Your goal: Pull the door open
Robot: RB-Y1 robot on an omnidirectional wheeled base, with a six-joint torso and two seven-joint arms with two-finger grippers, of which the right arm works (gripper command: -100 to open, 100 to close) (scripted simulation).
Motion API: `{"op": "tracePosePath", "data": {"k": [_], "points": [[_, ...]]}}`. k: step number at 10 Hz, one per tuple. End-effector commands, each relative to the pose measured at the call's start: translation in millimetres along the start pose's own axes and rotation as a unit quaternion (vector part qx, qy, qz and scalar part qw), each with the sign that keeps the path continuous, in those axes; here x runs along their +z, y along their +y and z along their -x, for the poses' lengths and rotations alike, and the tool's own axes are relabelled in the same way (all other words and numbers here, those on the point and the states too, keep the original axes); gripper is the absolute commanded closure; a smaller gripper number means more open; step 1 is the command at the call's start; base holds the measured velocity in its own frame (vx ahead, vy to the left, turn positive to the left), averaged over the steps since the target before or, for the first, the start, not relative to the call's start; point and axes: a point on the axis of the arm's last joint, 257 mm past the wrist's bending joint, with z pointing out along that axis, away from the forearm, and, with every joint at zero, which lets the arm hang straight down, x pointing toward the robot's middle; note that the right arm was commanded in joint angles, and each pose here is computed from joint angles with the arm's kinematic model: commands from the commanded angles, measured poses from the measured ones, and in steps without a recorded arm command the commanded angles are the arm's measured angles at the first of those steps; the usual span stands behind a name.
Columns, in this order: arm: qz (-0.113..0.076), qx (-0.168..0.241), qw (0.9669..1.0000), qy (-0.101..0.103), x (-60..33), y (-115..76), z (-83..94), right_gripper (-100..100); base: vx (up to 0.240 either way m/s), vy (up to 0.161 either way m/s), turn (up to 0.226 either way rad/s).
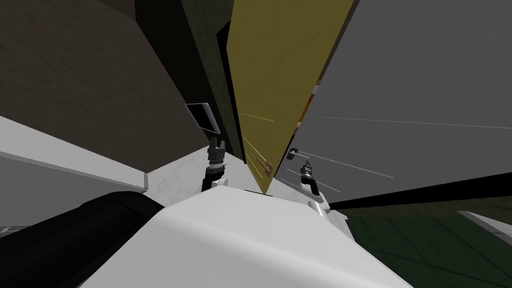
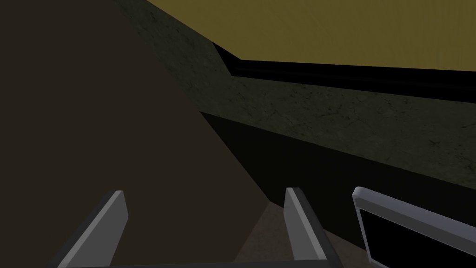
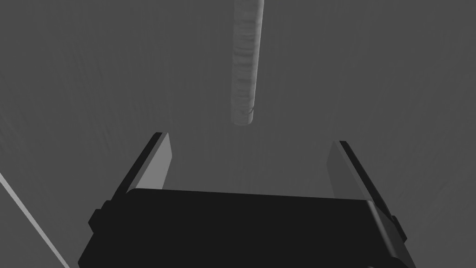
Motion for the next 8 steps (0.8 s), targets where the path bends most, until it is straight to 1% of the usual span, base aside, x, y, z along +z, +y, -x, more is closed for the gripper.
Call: {"op": "tracePosePath", "data": {"k": [1,3,4,5,6,8], "points": [[-0.001,-0.003,0.9998,-0.017,3.2,-0.1,18.8,-100,0.003,-0.037,0.153],[-0.002,-0.006,0.9992,-0.039,5.9,-0.8,43.7,-100,-0.002,-0.050,0.182],[-0.002,-0.006,0.9992,-0.039,5.9,-0.8,43.7,-100,-0.003,-0.042,0.088],[-0.003,-0.007,0.9980,-0.063,7.8,-1.3,68.6,-100,-0.020,-0.067,0.175],[-0.003,-0.007,0.9972,-0.074,8.5,-1.4,80.6,-100,-0.035,-0.104,0.283],[-0.004,-0.006,0.9954,-0.096,9.2,-1.7,103.0,-100,-0.010,-0.075,0.162]]}}
